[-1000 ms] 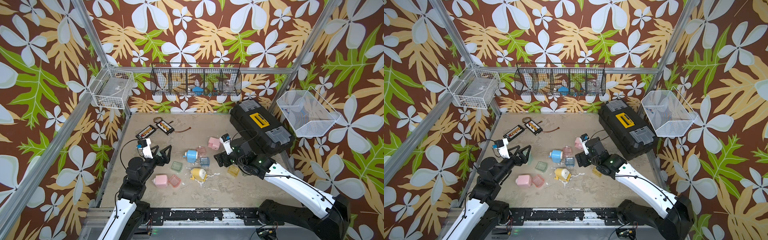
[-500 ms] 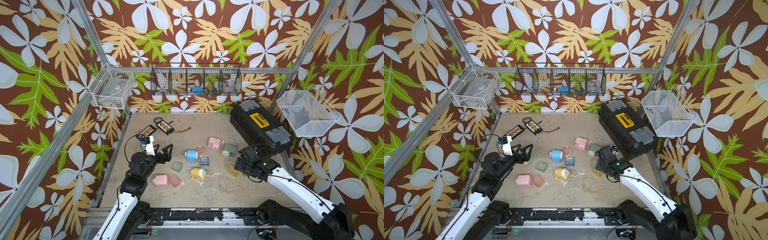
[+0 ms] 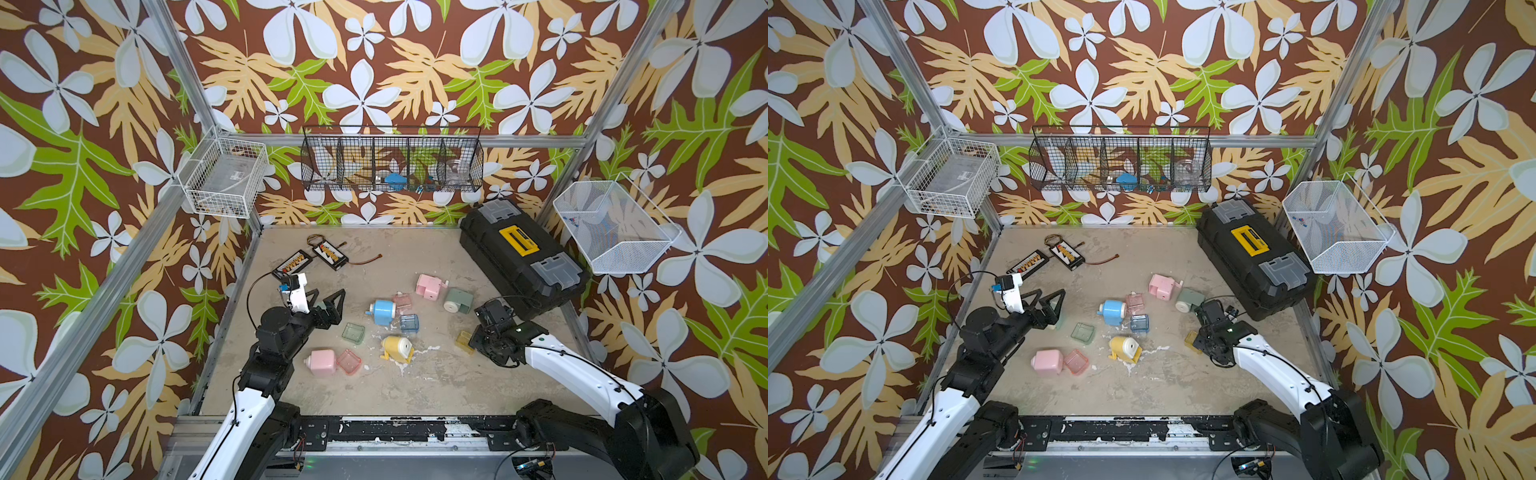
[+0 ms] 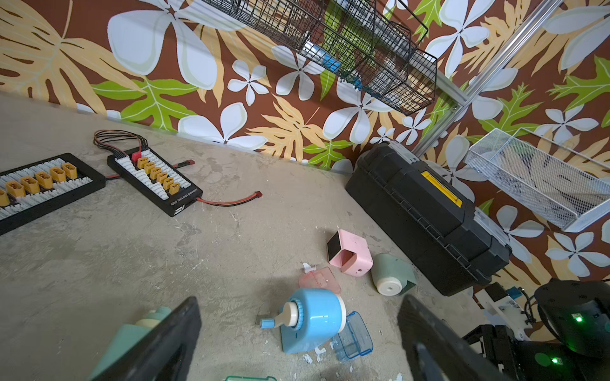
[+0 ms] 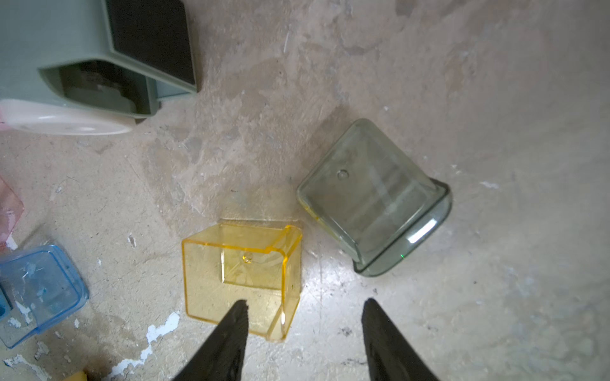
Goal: Put the tray back into the pencil sharpener
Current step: Pick up the container from the center of the board.
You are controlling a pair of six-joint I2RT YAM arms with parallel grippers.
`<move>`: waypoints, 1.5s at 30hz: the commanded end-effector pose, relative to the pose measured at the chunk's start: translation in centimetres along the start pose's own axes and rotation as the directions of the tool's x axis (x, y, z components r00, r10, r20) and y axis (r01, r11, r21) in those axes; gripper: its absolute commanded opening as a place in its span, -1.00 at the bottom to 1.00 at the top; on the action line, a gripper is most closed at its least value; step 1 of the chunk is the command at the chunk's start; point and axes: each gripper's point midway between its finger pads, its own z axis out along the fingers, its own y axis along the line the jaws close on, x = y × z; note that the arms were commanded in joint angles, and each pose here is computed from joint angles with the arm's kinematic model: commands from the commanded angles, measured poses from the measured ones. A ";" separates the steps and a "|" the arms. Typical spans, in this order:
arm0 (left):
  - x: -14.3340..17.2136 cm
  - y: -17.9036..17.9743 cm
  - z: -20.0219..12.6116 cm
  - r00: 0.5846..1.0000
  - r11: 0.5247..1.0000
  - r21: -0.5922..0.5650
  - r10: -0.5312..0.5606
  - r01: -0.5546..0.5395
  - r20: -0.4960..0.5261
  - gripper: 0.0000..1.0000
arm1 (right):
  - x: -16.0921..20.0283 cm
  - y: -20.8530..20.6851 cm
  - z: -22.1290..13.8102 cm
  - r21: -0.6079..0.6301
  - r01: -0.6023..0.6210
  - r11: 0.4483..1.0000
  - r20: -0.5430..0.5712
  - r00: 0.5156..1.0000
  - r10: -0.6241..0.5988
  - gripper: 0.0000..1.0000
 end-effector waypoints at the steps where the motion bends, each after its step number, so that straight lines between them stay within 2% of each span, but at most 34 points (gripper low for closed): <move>1: -0.5 -0.3 0.0 1.000 1.000 0.012 0.009 -0.009 0.013 0.90 | -0.4 0.9 0.5 -0.032 -0.025 0.999 0.007 1.000 0.026 0.05; 11: -0.5 -0.5 -0.1 1.000 1.000 0.016 0.025 -0.025 0.013 0.90 | 0.1 0.7 1.9 -0.009 -0.023 1.000 -0.023 0.999 0.022 -0.30; 26: -0.6 -0.6 -0.1 0.999 0.999 0.019 0.032 -0.033 0.017 0.90 | 1.0 0.0 2.7 0.009 0.016 1.000 -0.048 0.999 -0.016 -0.66; 34: -0.8 -0.7 0.1 0.999 0.999 0.023 0.041 -0.042 0.021 0.90 | 1.4 -0.1 2.9 0.014 0.074 0.997 -0.071 0.995 -0.073 -1.00; 45: -0.8 -1.2 0.1 0.999 0.998 0.048 0.048 -0.048 0.013 0.90 | 1.6 1.3 -0.5 -0.022 0.229 0.973 -0.042 0.972 -0.230 -1.00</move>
